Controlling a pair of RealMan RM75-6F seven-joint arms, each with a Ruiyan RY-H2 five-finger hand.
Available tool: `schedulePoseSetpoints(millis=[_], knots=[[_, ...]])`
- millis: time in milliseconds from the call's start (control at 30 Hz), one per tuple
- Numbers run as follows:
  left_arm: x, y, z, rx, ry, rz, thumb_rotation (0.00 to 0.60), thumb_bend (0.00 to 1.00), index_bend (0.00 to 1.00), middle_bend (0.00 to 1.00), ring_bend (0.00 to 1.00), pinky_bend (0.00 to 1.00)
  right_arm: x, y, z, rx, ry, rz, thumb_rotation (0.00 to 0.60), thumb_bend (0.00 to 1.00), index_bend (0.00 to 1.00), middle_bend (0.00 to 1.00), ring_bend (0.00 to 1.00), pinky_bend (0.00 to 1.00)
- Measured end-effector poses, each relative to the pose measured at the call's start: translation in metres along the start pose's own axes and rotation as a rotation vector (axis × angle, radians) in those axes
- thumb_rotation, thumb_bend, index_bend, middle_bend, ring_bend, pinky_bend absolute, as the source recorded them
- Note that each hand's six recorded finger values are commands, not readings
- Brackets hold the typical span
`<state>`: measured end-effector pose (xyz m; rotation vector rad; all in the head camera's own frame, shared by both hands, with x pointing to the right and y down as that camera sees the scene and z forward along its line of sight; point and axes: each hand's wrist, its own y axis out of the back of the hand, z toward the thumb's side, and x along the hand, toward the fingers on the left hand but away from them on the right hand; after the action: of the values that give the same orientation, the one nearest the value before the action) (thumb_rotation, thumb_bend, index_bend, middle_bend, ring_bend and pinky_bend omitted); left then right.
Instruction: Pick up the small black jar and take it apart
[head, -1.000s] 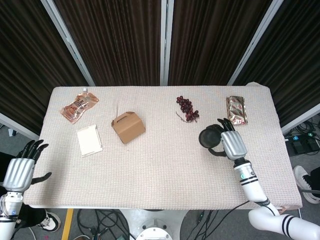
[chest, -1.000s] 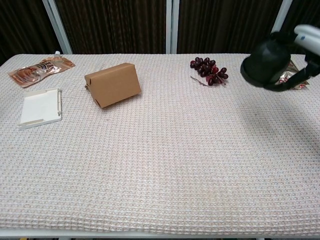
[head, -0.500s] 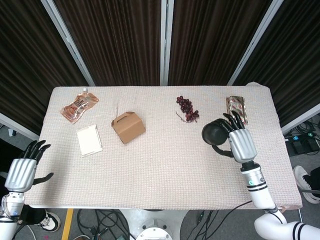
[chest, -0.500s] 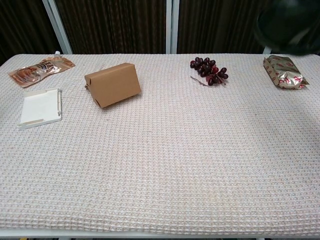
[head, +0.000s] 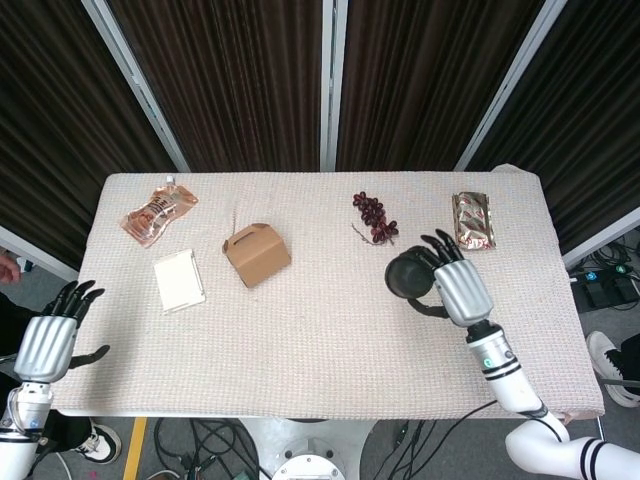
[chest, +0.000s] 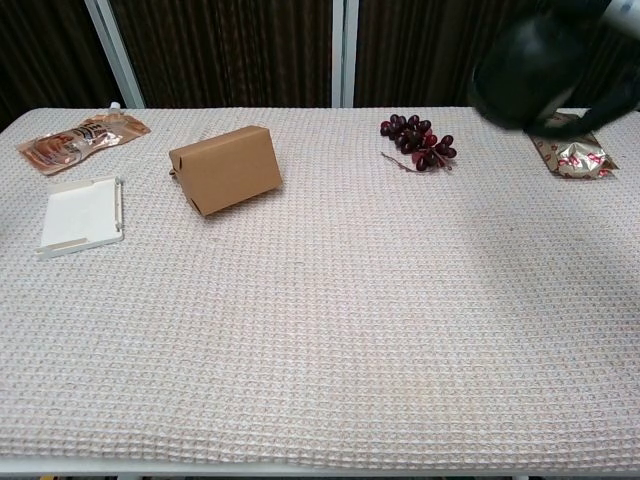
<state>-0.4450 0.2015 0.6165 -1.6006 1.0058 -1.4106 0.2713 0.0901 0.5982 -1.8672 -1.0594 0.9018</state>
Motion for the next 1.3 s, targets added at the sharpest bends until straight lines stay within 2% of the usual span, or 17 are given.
schedulePoseSetpoints(millis=[33,133,200,267,300,400,500,533,633,700,800,867,900,1033,1133,1200,1300], knots=[[0.0,-0.001,0.0,-0.001,0.0,-0.001,0.6,0.02,0.17,0.11,0.08,0.31,0.002,0.02,0.009,-0.007,0.027,-0.084,0.6,0.17,0.37,0.43,0.11,0.04],[-0.001,-0.001,0.0,0.0,-0.002,-0.004,0.6,0.02,0.17,0.11,0.08,0.31,0.011,0.055,0.016,-0.012,0.046,-0.253,0.6,0.17,0.37,0.43,0.11,0.04],[-0.001,0.0,0.0,0.0,-0.002,-0.002,0.6,0.02,0.17,0.11,0.08,0.31,0.014,0.063,0.012,-0.003,0.033,-0.305,0.6,0.17,0.37,0.43,0.11,0.03],[-0.001,0.0,-0.001,-0.005,-0.001,0.0,0.6,0.02,0.17,0.11,0.08,0.31,0.015,0.061,0.004,0.02,0.003,-0.319,0.6,0.18,0.37,0.43,0.11,0.02],[-0.001,0.001,-0.001,-0.007,0.0,0.0,0.6,0.02,0.17,0.11,0.08,0.31,0.015,0.057,-0.001,0.031,-0.012,-0.309,0.6,0.18,0.37,0.43,0.11,0.02],[-0.002,0.001,-0.001,-0.007,0.002,-0.003,0.6,0.02,0.17,0.11,0.08,0.31,0.009,0.029,-0.02,0.074,-0.07,-0.21,0.6,0.19,0.37,0.43,0.11,0.01],[-0.003,0.0,-0.002,-0.007,0.005,-0.006,0.6,0.02,0.16,0.11,0.08,0.31,0.005,-0.017,-0.04,0.11,-0.123,-0.022,0.6,0.18,0.37,0.43,0.11,0.01],[-0.002,0.0,-0.002,-0.008,0.004,-0.007,0.6,0.02,0.16,0.11,0.08,0.31,0.005,-0.036,-0.046,0.117,-0.138,0.062,0.6,0.18,0.37,0.43,0.11,0.01],[-0.001,0.001,0.0,-0.009,-0.002,-0.006,0.6,0.02,0.17,0.11,0.08,0.31,0.008,-0.072,-0.06,0.127,-0.174,0.239,0.6,0.18,0.37,0.43,0.11,0.01],[-0.001,0.001,0.0,-0.01,-0.003,-0.005,0.6,0.02,0.17,0.11,0.08,0.31,0.008,-0.082,-0.067,0.133,-0.198,0.298,0.6,0.18,0.37,0.43,0.11,0.01],[-0.001,0.001,-0.001,-0.008,0.001,-0.003,0.6,0.02,0.17,0.11,0.08,0.31,0.004,-0.085,-0.074,0.126,-0.233,0.321,0.6,0.18,0.37,0.43,0.11,0.01],[-0.001,0.002,-0.002,-0.008,0.008,0.001,0.6,0.02,0.17,0.11,0.08,0.31,-0.002,-0.088,-0.063,0.095,-0.223,0.321,0.6,0.18,0.37,0.43,0.11,0.01],[-0.001,0.002,-0.003,-0.008,0.012,0.003,0.6,0.02,0.17,0.11,0.08,0.31,-0.005,-0.091,-0.052,0.077,-0.2,0.327,0.6,0.18,0.37,0.43,0.11,0.01],[0.0,0.006,-0.008,-0.009,0.032,0.01,0.6,0.02,0.17,0.11,0.08,0.31,-0.021,-0.125,0.031,-0.007,-0.002,0.397,0.6,0.17,0.37,0.43,0.11,0.01],[0.001,0.006,-0.008,-0.011,0.031,0.008,0.6,0.02,0.16,0.11,0.08,0.31,-0.03,-0.136,0.069,-0.002,0.091,0.405,0.6,0.17,0.37,0.43,0.11,0.01],[0.001,0.005,-0.008,-0.014,0.028,0.004,0.6,0.02,0.17,0.11,0.08,0.31,-0.032,-0.129,0.063,0.019,0.08,0.382,0.6,0.17,0.37,0.43,0.11,0.0],[0.002,0.001,-0.008,-0.017,0.023,-0.008,0.6,0.02,0.17,0.11,0.08,0.31,-0.03,-0.101,0.021,0.071,-0.015,0.324,0.6,0.17,0.37,0.43,0.11,0.0]])
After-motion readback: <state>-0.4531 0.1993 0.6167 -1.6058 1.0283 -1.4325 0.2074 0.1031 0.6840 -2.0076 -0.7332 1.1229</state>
